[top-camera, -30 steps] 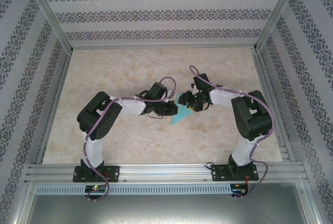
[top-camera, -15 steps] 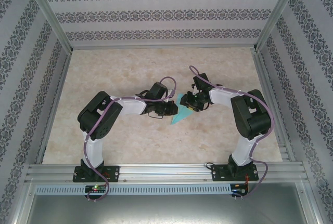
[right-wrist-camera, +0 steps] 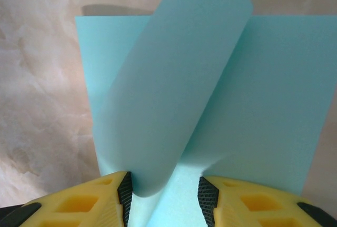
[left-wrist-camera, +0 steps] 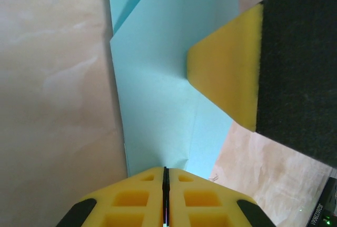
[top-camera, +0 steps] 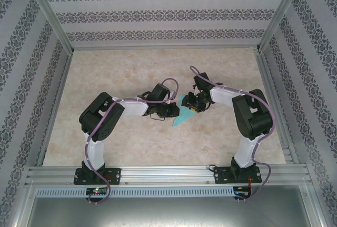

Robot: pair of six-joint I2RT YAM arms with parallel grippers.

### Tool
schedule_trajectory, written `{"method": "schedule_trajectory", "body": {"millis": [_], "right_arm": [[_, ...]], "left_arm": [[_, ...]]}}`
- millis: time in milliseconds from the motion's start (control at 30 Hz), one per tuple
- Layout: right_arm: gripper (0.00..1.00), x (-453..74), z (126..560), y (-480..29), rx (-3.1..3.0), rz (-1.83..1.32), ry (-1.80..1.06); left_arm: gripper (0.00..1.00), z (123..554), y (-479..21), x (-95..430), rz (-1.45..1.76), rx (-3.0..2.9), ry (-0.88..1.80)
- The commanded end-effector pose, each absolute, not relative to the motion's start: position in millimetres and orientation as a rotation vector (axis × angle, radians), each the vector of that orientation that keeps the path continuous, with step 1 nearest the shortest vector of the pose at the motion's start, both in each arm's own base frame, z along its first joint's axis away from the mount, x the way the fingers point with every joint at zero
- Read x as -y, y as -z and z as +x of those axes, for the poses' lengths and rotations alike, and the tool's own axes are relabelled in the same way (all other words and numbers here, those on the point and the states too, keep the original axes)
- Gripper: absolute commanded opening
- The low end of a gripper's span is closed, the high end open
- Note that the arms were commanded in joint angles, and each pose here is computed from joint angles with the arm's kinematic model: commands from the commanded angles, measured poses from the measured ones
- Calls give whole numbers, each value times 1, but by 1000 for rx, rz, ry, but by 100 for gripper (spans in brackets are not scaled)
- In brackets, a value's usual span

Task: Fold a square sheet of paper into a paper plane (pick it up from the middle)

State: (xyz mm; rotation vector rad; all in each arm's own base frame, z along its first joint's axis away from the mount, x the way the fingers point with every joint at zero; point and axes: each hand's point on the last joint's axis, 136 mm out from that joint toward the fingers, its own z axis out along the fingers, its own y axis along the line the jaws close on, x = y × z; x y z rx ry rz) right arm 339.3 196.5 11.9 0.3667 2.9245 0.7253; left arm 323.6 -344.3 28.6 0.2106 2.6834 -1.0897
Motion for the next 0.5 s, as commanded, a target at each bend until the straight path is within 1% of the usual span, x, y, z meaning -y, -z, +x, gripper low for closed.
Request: {"method": "schedule_trajectory", "body": {"millis": [0,467], "right_arm": [[45,-153,290,60,-3149,399,-292],[44,-150,285,68,-3178,348,-143]], "left_arm": [[12,320,-19,345,236,-2720,1047],[11,317,-11,343,227,-2755,1026]]}}
